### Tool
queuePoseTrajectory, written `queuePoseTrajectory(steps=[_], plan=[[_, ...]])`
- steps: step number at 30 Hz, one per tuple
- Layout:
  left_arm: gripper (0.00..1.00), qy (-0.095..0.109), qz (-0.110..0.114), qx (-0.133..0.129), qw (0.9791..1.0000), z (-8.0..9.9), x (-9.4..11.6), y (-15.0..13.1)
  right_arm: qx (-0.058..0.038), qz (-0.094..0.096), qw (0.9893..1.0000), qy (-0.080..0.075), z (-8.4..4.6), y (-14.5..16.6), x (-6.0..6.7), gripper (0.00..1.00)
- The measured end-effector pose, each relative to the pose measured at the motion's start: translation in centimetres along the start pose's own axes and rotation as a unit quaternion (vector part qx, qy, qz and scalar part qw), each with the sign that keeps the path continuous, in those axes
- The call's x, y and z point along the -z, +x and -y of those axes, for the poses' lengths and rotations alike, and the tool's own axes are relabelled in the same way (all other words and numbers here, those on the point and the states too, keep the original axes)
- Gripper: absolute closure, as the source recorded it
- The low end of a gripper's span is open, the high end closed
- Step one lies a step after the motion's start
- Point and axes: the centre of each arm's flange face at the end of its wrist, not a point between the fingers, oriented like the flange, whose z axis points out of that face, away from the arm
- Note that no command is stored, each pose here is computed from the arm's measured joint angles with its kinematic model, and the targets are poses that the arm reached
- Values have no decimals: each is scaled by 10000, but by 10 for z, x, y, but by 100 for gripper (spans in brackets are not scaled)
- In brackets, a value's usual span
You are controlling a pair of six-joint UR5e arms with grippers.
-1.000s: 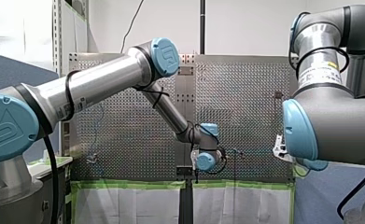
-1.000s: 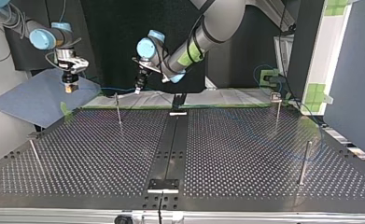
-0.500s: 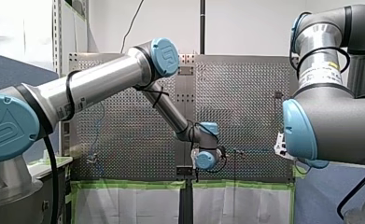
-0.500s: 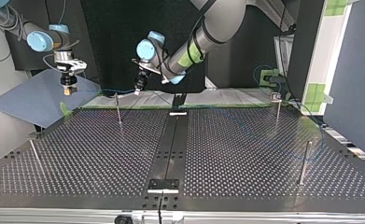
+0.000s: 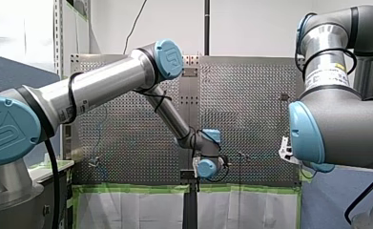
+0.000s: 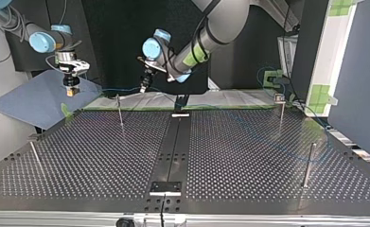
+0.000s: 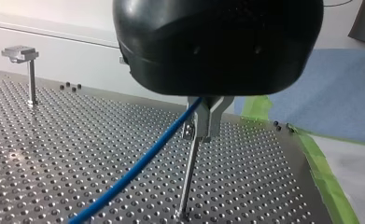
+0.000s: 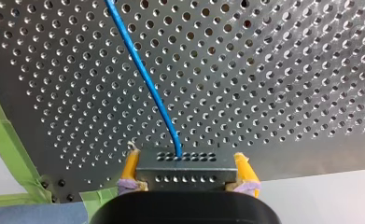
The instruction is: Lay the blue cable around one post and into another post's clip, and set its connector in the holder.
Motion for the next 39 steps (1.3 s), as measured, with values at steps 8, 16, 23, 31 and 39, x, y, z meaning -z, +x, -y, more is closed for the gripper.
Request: queuePoseTrajectory(steps=[8,16,23,31,39], plan=[[100,75,-92,124,9999,-9,-3,11,-33,107,9999,23,-2,-22,-4,100],[100,91,-51,231,9997,-16,-15,7,-85,158,9998,4,-8,-31,-9,100],[100,63,-79,307,9995,-24,-24,11,-117,135,9998,9,-9,-29,-12,100],[100,76,-64,343,9994,-32,-33,6,-155,92,9998,22,-11,-24,-19,100],[100,145,-71,367,9992,-34,-37,4,-166,102,9998,19,-13,-20,-26,100]])
